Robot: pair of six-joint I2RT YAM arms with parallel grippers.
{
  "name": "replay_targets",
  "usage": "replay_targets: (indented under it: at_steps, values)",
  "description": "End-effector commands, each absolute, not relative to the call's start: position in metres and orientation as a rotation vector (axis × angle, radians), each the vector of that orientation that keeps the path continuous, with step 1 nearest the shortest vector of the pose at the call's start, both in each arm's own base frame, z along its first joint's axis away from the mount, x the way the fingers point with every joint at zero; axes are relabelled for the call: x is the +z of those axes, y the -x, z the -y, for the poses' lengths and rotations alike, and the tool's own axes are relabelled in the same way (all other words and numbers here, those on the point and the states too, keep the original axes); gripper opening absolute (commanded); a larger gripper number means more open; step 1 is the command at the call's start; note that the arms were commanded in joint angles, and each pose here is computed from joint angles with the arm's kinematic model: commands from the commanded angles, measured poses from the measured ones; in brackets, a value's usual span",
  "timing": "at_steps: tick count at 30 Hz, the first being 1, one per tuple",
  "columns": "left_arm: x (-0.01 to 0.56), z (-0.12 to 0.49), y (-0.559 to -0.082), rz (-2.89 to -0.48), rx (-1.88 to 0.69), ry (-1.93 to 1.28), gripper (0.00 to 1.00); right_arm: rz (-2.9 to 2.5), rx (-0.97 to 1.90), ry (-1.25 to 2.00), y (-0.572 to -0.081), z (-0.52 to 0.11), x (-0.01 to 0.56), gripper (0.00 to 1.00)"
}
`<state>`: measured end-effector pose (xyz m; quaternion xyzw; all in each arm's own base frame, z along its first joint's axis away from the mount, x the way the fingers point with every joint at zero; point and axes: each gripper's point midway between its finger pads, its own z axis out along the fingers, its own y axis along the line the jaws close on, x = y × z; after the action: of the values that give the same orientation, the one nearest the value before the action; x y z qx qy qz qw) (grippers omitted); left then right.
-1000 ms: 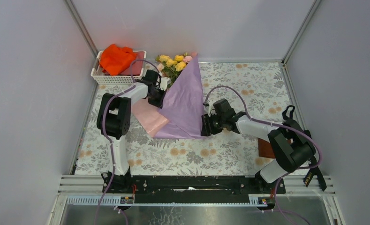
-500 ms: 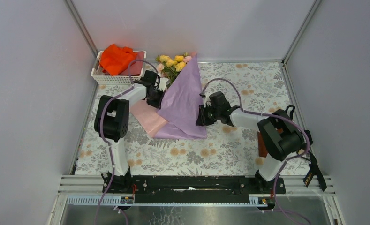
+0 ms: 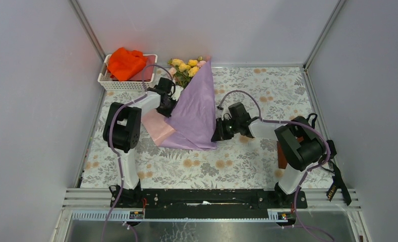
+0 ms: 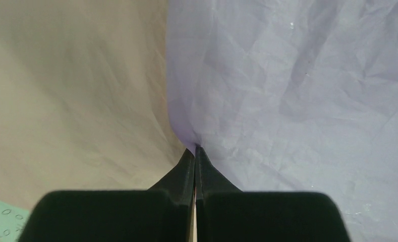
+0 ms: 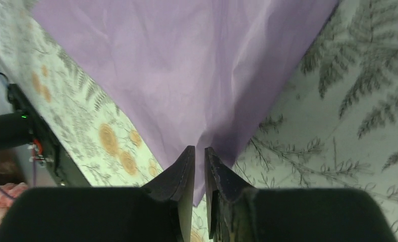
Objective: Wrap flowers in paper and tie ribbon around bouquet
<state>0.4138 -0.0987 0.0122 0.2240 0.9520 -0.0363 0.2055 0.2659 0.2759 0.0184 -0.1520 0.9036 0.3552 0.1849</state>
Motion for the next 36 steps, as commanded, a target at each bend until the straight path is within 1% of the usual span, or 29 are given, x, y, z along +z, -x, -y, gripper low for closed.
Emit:
replay_targets:
  at_steps: [1,4,8,11,13,18,20,23,25,29,30,31,32,34,36]
  values:
    - [-0.009,0.088,-0.412,-2.669,0.069,-0.711,0.0,-2.42,1.174,0.491,-0.303,-0.298,0.068,0.19]
    - [-0.01,0.09,-0.41,-2.672,0.073,-0.727,0.0,-2.376,1.191,0.496,-0.339,-0.311,0.074,0.19]
    - [-0.012,0.088,-0.41,-2.676,0.085,-0.735,0.0,-2.391,1.306,0.309,-0.391,-0.312,0.059,0.14]
    - [-0.01,0.088,-0.411,-2.671,0.087,-0.747,0.0,-2.394,1.3,0.212,-0.434,-0.308,0.044,0.11]
    - [-0.01,0.089,-0.411,-2.673,0.084,-0.755,0.0,-2.338,1.28,0.164,-0.474,-0.306,0.054,0.11]
    - [-0.011,0.089,-0.411,-2.67,0.079,-0.782,0.0,-2.248,1.181,-0.013,-0.547,-0.286,0.062,0.11]
    - [-0.012,0.089,-0.411,-2.67,0.077,-0.788,0.0,-2.228,1.141,-0.099,-0.568,-0.273,0.057,0.11]
    - [-0.012,0.09,-0.412,-2.671,0.077,-0.787,0.0,-2.228,1.1,-0.18,-0.587,-0.257,0.05,0.15]
    - [-0.013,0.09,-0.412,-2.672,0.071,-0.785,0.0,-2.243,1.078,-0.144,-0.583,-0.252,0.057,0.21]
    - [-0.013,0.091,-0.411,-2.674,0.066,-0.786,0.0,-2.267,1.086,-0.014,-0.542,-0.252,0.074,0.48]
    - [-0.013,0.091,-0.412,-2.674,0.067,-0.783,0.0,-2.283,1.094,0.011,-0.526,-0.252,0.074,0.54]
    - [-0.013,0.091,-0.412,-2.673,0.064,-0.78,0.0,-2.297,1.103,0.034,-0.511,-0.252,0.074,0.58]
    - [-0.012,0.091,-0.412,-2.672,0.064,-0.776,0.0,-2.315,1.11,0.061,-0.493,-0.253,0.073,0.59]
    - [-0.012,0.092,-0.412,-2.672,0.059,-0.774,0.0,-2.353,1.107,0.108,-0.458,-0.255,0.07,0.59]
    - [-0.011,0.094,-0.411,-2.673,0.053,-0.771,0.0,-2.38,1.055,0.15,-0.427,-0.257,0.068,0.55]
